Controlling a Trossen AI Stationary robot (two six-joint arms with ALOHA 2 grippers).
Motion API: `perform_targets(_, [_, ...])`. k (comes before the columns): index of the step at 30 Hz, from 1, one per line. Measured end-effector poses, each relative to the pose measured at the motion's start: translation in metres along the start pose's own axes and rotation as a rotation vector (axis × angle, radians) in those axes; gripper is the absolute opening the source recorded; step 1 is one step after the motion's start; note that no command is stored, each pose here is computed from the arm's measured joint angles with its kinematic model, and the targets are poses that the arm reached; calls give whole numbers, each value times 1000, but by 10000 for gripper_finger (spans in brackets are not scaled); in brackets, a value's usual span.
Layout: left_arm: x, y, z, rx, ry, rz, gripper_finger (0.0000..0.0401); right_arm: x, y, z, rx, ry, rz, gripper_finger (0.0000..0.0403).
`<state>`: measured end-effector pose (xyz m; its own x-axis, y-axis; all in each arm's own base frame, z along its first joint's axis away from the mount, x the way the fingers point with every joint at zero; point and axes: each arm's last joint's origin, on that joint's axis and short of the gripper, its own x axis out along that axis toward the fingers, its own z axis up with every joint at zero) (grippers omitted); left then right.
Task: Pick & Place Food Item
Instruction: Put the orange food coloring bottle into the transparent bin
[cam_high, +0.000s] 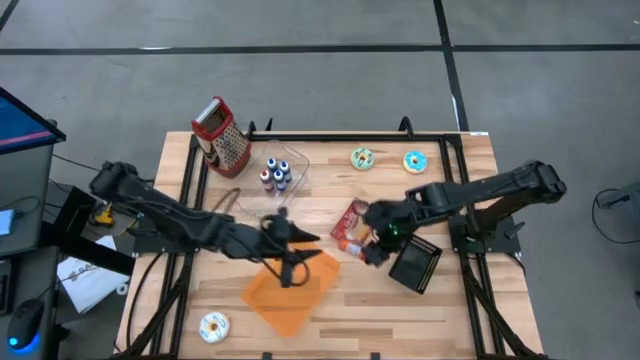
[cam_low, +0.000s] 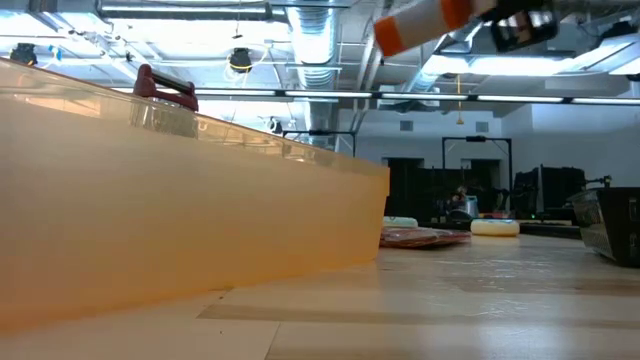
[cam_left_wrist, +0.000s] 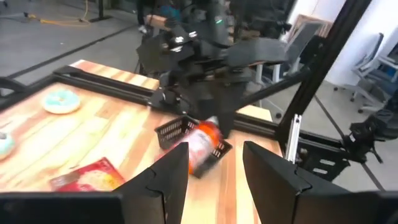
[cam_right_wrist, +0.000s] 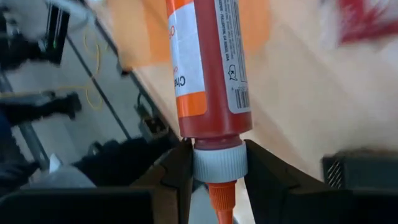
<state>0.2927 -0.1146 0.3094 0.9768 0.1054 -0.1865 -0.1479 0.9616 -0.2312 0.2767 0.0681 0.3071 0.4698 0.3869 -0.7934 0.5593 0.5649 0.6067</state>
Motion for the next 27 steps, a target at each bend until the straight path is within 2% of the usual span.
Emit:
perform_targets(3, [21, -3, -1, -20, -1, 13, 146, 6, 6, -6, -17, 2, 10, 102])
perform_targets(7, [40, 2, -5, -102, 5, 52, 125, 7, 11, -9, -23, -38, 32, 102])
perform_targets(13, [48, 11, 0, -173, -32, 76, 62, 6, 15, -7, -39, -77, 62, 102])
perform_targets(18, [51, 16, 0, -180, -15, 62, 7, 5, 18, -3, -50, -103, 102, 102])
perform_targets(24, [50, 18, -7, -184, 53, 83, 1, -1, 21, 2, -51, -163, 106, 102])
perform_targets(27, [50, 17, -8, -202, 77, 55, 1, -9, 25, 7, -60, -202, 106, 102])
